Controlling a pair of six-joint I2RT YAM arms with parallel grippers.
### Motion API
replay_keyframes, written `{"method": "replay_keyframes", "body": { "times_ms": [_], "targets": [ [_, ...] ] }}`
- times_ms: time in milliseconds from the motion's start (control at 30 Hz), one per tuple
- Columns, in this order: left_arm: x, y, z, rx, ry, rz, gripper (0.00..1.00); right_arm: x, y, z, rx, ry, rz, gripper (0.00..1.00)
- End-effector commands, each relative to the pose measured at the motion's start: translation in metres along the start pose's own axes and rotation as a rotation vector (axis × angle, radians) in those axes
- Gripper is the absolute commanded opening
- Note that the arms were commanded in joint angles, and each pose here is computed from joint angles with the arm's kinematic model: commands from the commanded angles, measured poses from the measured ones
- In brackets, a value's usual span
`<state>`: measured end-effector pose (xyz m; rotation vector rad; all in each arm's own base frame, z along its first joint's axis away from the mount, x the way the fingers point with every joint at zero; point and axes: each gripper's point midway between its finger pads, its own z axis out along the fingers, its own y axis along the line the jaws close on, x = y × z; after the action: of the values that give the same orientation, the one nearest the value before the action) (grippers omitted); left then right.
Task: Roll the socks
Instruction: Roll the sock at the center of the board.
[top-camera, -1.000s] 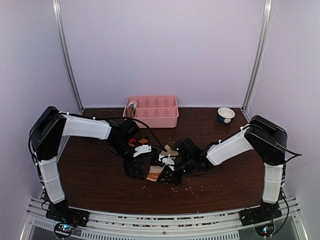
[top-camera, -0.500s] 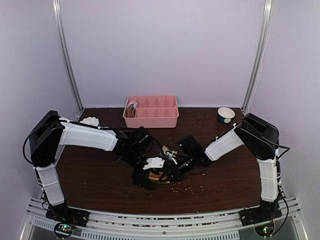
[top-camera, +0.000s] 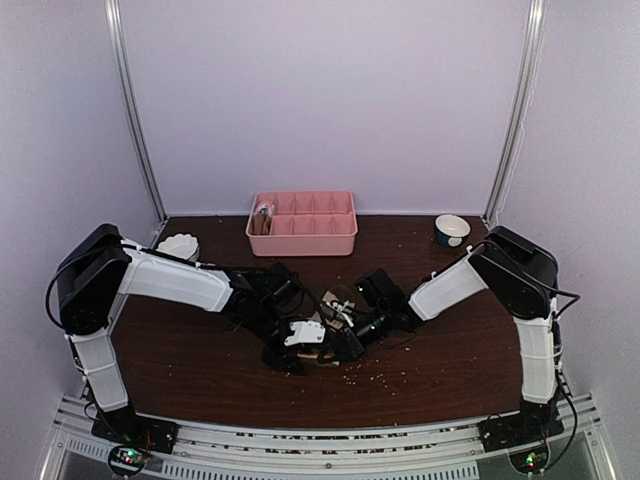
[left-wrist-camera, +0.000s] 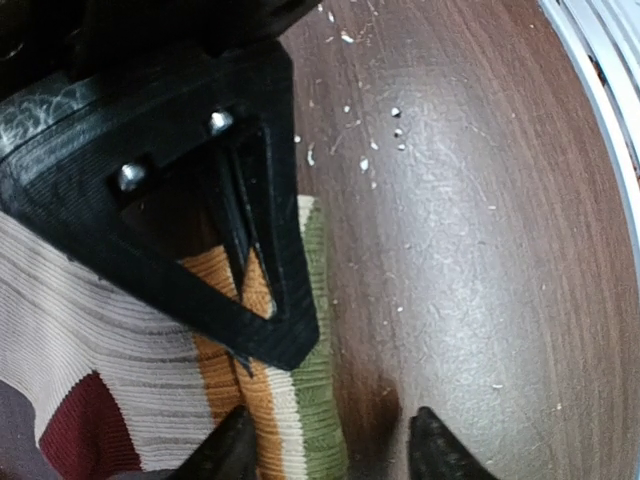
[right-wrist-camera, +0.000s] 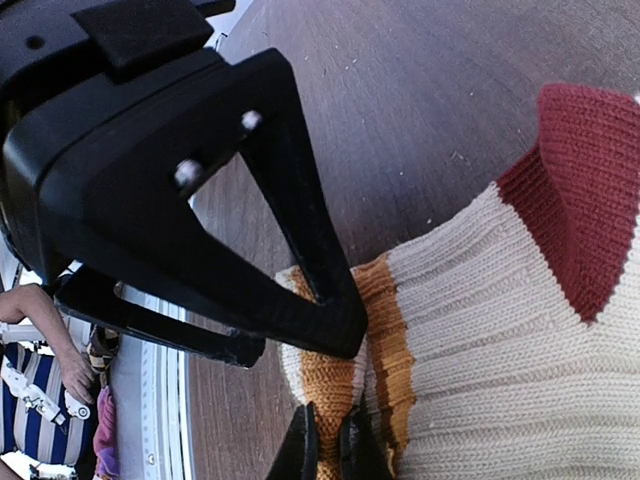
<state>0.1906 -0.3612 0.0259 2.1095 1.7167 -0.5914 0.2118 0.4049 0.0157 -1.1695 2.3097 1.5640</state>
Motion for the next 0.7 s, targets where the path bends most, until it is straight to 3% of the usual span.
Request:
{"method": "replay_keyframes", "body": {
  "times_ms": [0,233,400,567,667],
  "targets": [
    [-0.012,0.011,-0.006,-0.038,-0.033,-0.01,0.48,0.101,-0.08,-0.012,0.323,0.192,0.366,0.0],
    [-0.005,0.006,0.003,0.031,0.01,-0.043,0.18,0.092,-0.076,-0.013,0.334,0.164,0.393,0.02],
    [0.006,0.01,0.001,0.122,-0.009,-0.172,0.02,0.077,-0.069,-0.014,0.329,0.087,0.359,0.22],
    [0.027,0.013,0.008,0.275,0.014,-0.35,0.0,0.047,-0.056,-0.028,0.346,-0.07,0.25,0.48],
    [0.034,0.009,0.013,0.337,0.042,-0.407,0.0,0.039,-0.048,-0.035,0.366,-0.124,0.186,0.49]
  ]
}}
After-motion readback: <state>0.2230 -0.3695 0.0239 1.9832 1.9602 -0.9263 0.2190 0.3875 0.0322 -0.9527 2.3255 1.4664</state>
